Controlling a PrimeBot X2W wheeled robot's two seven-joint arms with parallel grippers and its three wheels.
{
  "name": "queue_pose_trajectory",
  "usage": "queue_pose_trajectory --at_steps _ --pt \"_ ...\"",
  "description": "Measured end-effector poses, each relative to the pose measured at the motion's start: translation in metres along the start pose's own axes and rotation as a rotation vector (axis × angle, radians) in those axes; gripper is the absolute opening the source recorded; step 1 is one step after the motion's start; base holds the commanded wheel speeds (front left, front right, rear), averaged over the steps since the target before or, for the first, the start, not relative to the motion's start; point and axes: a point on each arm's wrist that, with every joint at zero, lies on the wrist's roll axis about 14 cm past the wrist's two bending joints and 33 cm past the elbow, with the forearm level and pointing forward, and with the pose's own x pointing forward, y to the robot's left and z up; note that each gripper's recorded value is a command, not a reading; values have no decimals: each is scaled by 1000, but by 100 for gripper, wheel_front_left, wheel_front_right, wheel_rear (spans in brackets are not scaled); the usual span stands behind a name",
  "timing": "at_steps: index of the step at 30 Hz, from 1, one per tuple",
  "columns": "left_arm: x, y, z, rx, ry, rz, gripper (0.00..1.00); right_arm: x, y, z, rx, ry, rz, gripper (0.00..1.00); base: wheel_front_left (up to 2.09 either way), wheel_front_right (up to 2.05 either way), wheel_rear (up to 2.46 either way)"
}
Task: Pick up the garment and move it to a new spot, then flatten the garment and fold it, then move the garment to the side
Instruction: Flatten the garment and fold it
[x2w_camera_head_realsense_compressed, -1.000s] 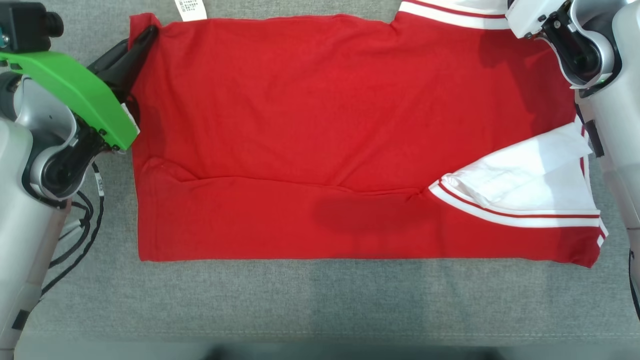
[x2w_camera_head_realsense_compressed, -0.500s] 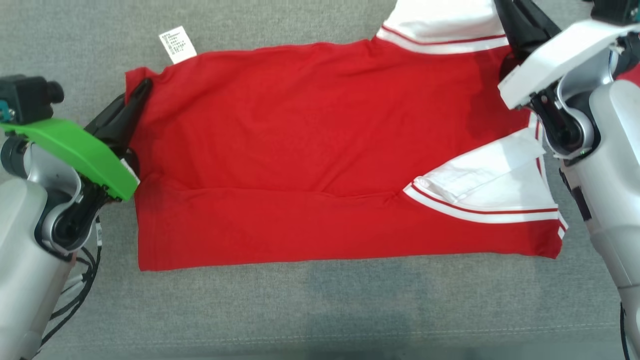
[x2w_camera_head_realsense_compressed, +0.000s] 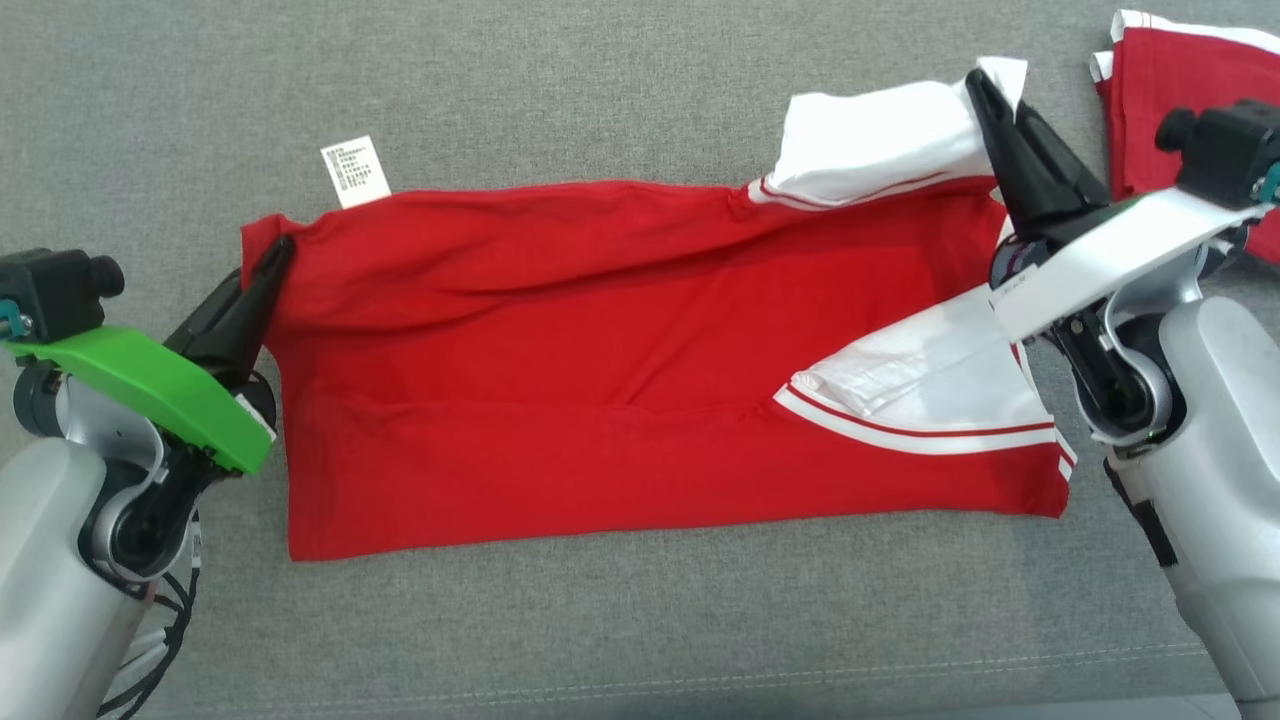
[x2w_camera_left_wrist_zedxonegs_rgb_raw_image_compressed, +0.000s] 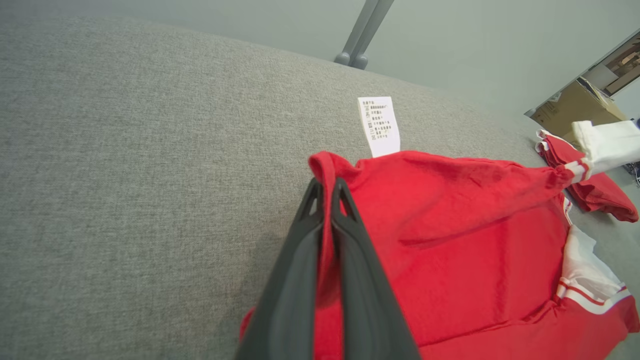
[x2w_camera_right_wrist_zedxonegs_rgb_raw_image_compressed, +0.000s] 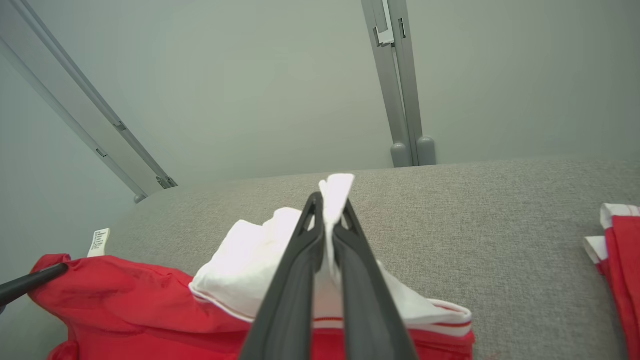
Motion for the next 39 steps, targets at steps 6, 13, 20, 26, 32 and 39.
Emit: queue_pose_trajectory --at_steps 6,13,20,26,32,39 --pt "-14 -4 -11 -12 9 -1 0 -34 8 -12 56 5 -20 0 0 0 0" --pt "-20 -13 -9 -26 -32 -23 0 -60 18 -27 110 24 -47 0 0 0 0" --pt "-32 -17 -25 -51 -22 -27 0 -88 24 -39 167 34 -95 0 0 0 0" --pt "-40 -19 -37 -49 0 -30 0 -104 31 -45 184 48 -104 0 0 0 0" --pt "-46 -17 -38 -35 2 -25 2 -120 30 -50 170 72 -127 4 0 0 0" --pt "-53 -18 -49 -30 32 -26 100 -129 23 -55 112 110 -143 100 0 0 0"
